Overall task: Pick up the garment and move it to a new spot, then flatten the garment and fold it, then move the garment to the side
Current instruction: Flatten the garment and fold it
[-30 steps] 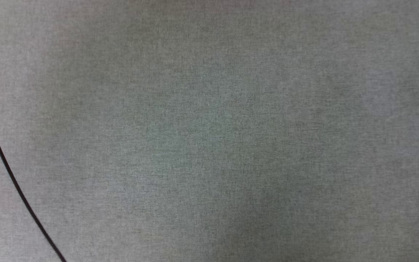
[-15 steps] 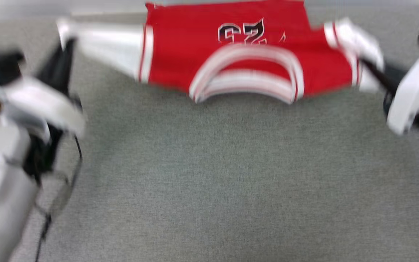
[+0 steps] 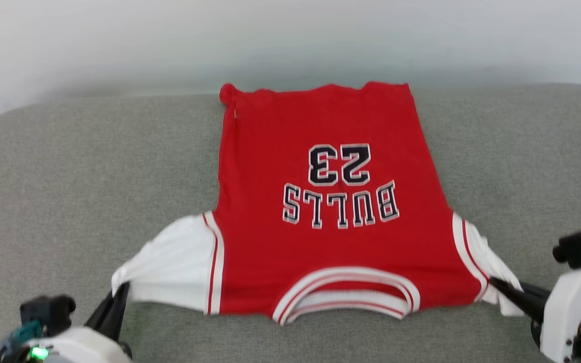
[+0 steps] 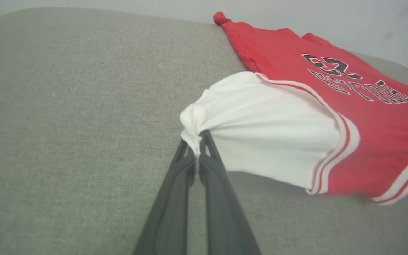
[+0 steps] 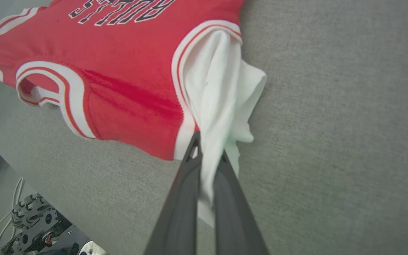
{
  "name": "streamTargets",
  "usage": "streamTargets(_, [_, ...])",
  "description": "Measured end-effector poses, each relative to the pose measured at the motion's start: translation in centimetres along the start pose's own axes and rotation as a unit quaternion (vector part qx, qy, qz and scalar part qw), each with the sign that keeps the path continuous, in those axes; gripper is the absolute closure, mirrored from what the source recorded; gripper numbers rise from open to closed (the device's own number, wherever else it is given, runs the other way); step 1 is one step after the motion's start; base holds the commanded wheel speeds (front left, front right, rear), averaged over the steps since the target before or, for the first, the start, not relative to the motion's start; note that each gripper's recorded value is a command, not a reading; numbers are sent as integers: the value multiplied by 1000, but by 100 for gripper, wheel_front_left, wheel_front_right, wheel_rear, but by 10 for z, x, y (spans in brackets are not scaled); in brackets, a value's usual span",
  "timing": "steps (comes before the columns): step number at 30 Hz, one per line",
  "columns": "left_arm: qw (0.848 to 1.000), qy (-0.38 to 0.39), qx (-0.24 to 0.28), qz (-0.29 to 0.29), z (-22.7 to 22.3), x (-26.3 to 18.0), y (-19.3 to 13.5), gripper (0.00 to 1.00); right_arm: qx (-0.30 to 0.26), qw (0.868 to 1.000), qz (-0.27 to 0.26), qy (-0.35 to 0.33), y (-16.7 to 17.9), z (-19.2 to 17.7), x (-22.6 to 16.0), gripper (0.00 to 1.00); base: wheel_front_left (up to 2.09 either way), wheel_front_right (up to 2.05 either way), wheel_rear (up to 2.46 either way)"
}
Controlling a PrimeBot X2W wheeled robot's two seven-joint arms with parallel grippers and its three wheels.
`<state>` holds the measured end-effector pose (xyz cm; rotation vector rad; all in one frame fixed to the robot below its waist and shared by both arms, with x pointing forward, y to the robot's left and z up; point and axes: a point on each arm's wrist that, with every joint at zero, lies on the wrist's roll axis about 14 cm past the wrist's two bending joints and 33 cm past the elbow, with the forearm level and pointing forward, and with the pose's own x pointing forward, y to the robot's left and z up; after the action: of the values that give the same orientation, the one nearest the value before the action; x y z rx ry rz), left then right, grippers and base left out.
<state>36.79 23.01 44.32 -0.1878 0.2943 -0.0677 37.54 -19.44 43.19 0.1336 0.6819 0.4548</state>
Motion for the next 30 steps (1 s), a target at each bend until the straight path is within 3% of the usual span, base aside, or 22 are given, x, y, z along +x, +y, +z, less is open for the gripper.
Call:
streamTargets(12, [995, 76, -23, 60, -63, -74, 17, 100, 52, 995, 6, 81, 19, -93, -43, 100, 0, 0, 0])
streamTargets(18, [993, 90, -34, 72, -75, -84, 17, 100, 60, 992, 10, 112, 25, -115, -52, 100, 0, 0, 0])
streamTargets(19, [993, 92, -29, 69, -76, -84, 16, 100, 58, 992, 8, 110, 23, -113, -51, 82, 0, 0, 0])
streamTargets(20, [993, 93, -27, 67, -76, -83, 14, 100, 55, 993, 4, 105, 20, -109, -50, 5, 0, 0, 0])
streamTargets(21, [993, 92, -26, 64, -76, -82, 13, 100, 51, 994, 2, 99, 18, -104, -49, 0, 0, 0, 0])
streamTargets(25, [995, 81, -21, 56, -68, -70, 6, 100, 23, 997, -1, 70, 12, -74, -44, 0, 0, 0, 0])
streamTargets(30, [996, 67, -16, 54, -61, -59, 0, 100, -36, 999, -11, -36, -1, 19, -39, 0, 0, 0, 0])
